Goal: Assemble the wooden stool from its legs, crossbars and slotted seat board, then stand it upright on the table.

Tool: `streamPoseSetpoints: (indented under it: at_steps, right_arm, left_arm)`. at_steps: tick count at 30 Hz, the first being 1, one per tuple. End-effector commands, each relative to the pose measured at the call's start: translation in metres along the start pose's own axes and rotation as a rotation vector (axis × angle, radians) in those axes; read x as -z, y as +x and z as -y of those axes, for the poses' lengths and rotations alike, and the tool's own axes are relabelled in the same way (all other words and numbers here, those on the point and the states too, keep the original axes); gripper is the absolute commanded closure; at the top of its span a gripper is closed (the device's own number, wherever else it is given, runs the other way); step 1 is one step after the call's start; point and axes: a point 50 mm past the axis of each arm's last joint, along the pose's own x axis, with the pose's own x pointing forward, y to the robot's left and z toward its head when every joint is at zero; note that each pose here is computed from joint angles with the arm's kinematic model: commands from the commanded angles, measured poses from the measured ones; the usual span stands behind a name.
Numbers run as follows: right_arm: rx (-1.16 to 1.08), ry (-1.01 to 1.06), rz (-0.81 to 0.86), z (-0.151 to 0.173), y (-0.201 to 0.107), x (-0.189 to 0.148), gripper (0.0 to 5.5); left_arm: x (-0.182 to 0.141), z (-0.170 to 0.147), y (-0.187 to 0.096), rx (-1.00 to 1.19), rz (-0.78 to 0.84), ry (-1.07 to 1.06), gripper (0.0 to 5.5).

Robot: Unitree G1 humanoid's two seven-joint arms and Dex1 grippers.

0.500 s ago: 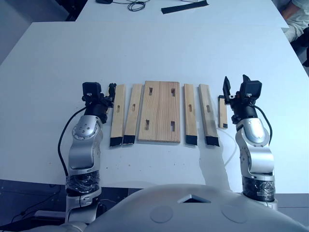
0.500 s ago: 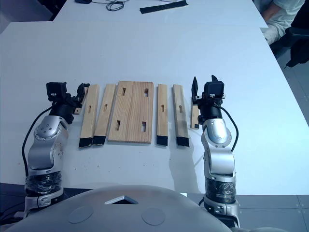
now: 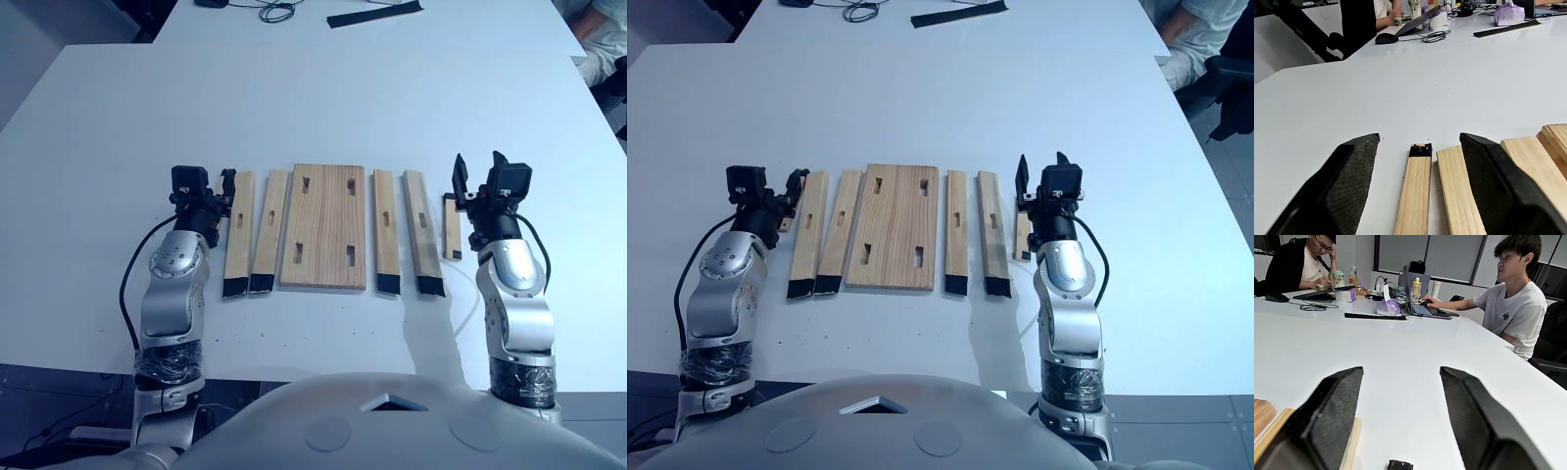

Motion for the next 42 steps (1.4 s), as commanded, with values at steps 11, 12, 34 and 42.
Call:
streamPoseSetpoints:
  at_steps: [11,12,34,42]
  right_arm:
    - [-0.002,-0.008,-0.009,-0.003,-0.002,0.001,2.6]
    - [-0.003,-0.008,-0.01,-0.003,-0.003,0.001,2.6]
    - [-0.008,-0.014,-0.014,-0.001,-0.002,0.001,2.6]
    - [0.007,-0.012,-0.033,-0.002,-0.009,0.004,2.6]
  left_arm:
    - [0.0,-0.005,0.0,0.001,-0.017,0.038,2.45]
    - [0.0,-0.005,0.0,0.001,-0.019,0.041,2.45]
    - [0.013,-0.006,-0.003,0.075,-0.13,-0.004,2.45]
    - [0.016,-0.035,-0.003,0.158,-0.27,0.215,2.45]
